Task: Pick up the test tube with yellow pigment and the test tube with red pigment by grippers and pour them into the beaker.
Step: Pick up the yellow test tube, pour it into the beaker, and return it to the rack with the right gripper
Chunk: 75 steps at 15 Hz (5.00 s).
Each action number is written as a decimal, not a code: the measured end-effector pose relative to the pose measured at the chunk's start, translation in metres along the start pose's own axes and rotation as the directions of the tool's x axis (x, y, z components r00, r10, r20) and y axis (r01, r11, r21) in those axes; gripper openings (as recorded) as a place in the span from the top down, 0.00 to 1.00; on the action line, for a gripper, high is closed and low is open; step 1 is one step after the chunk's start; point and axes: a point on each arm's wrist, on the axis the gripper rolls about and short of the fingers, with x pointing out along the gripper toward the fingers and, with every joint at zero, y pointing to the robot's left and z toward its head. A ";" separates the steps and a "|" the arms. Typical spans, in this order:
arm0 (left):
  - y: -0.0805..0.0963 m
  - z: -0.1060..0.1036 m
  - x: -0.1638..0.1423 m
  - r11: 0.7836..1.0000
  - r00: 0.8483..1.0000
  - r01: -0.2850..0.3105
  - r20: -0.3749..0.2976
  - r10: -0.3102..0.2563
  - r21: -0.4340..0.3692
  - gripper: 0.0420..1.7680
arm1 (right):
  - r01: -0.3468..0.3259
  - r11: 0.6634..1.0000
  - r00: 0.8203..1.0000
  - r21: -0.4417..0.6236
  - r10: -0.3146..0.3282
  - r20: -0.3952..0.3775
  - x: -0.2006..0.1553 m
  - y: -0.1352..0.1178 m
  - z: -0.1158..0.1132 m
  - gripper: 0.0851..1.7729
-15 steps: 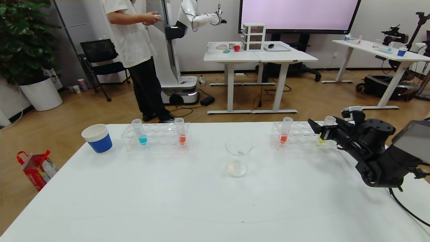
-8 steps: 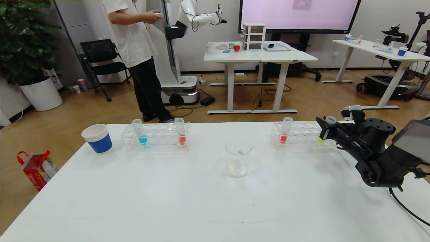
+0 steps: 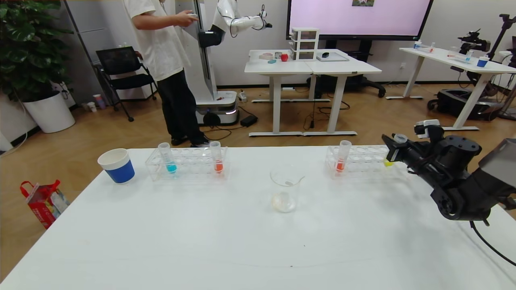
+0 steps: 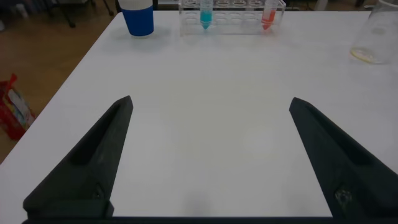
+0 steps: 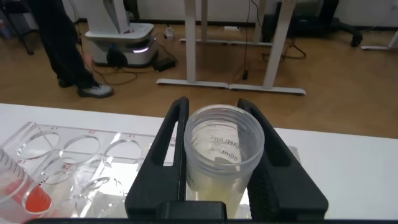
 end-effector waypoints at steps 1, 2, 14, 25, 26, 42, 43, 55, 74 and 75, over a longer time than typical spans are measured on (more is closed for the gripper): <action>0.000 0.000 0.000 1.000 1.000 0.000 0.000 0.000 0.000 0.01 | -0.001 1.000 1.000 0.002 0.001 -0.008 0.000 0.001 0.006 0.73; 0.000 0.000 0.000 1.000 1.000 0.000 0.000 0.000 0.000 0.01 | -0.001 1.000 1.000 0.003 0.001 -0.015 0.000 0.001 0.013 0.73; 0.000 0.000 0.000 1.000 1.000 -0.001 -0.001 0.001 0.000 0.01 | -0.190 0.976 0.981 -0.107 0.193 0.015 0.000 0.039 0.072 0.73; 0.000 0.000 0.000 1.000 1.000 0.000 0.000 0.000 0.000 0.01 | -0.546 0.736 0.772 -0.400 0.628 0.103 0.011 0.170 0.090 0.73; 0.000 0.000 0.000 1.000 1.000 0.000 0.000 0.000 0.000 0.01 | -0.554 0.710 0.754 -0.435 0.649 0.098 0.011 0.178 0.087 0.73; 0.000 0.000 0.000 1.000 1.000 0.000 -0.001 0.000 0.000 0.01 | -0.343 0.438 0.539 -0.831 0.816 0.207 0.046 0.226 0.062 0.73; 0.000 0.000 0.000 1.000 1.000 0.000 0.000 0.000 0.000 0.01 | -0.333 0.406 0.510 -0.851 0.837 0.200 0.047 0.225 0.061 0.73; 0.000 0.000 0.000 1.000 1.000 0.000 0.000 0.000 0.000 0.01 | -0.166 0.195 0.349 -0.967 0.928 0.127 0.048 0.225 0.036 0.73; 0.000 0.000 0.000 1.000 1.000 0.000 -0.001 0.000 0.000 0.01 | 0.007 0.104 0.336 -0.995 0.936 0.100 0.052 0.223 0.019 0.73; 0.000 0.000 0.000 1.000 1.000 0.000 0.000 0.000 0.000 0.01 | 0.018 0.098 0.336 -0.995 0.937 0.099 0.052 0.224 0.018 0.73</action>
